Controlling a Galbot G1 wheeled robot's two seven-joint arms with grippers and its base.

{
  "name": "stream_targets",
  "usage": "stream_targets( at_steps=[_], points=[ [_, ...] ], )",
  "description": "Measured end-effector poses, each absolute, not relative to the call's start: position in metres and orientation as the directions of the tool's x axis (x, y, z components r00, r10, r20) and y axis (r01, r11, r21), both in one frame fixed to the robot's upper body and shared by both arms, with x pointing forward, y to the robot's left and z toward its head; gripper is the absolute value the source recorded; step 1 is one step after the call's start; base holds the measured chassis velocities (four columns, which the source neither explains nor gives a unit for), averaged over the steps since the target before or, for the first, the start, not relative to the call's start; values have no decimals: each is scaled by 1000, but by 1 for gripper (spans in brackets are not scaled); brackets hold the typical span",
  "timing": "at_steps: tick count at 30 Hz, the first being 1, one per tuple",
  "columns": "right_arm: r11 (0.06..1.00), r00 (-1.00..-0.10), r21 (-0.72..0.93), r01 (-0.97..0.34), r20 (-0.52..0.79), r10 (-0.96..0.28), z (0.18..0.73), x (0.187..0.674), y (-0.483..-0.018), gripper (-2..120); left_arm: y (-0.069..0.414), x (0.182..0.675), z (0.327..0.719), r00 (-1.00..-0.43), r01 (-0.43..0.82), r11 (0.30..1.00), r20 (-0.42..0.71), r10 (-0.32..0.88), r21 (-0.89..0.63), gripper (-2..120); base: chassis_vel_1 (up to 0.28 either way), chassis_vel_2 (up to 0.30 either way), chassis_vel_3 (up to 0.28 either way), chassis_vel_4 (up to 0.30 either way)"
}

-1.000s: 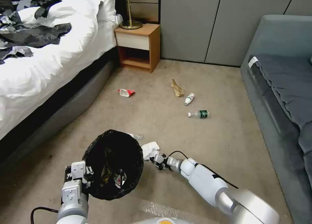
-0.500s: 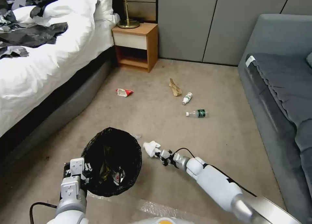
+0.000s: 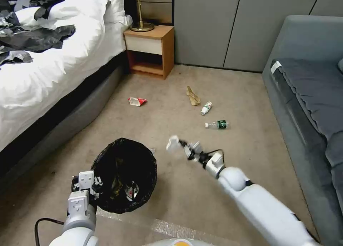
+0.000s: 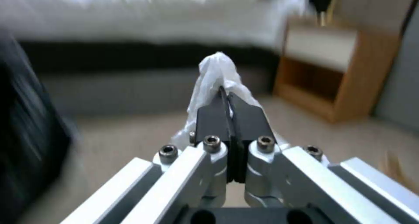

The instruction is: Pick up the trash bin, then pick up the garbage from the floor and place it into the trash bin.

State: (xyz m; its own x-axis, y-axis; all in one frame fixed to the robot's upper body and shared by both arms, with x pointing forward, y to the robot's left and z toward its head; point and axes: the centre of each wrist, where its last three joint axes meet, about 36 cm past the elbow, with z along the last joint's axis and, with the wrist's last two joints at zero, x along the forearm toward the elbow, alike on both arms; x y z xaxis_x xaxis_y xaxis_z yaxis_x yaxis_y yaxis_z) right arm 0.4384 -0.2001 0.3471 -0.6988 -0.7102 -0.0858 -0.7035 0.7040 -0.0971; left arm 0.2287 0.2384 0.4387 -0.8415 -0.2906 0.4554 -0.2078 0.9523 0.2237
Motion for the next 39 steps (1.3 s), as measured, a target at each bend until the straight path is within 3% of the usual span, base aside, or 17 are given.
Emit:
stream_targets(
  at_steps=[8, 17, 39],
  points=[
    [616, -567, -120, -778, -289, -772, 424, 387, -171, 0, 238, 228, 437, -842, -194, 953, 460, -283, 232, 1, 0, 0, 0, 0],
    [529, -463, -111, -841, -359, -811, 457, 351, -140, 0, 233, 228, 434, -839, -185, 956, 469, -274, 227, 1, 0, 0, 0, 0],
    [435, -424, -65, -898, -132, -896, 371, 302, -126, 0, 230, 233, 433, -843, -187, 958, 466, -270, 217, 1, 0, 0, 0, 0]
  ],
)
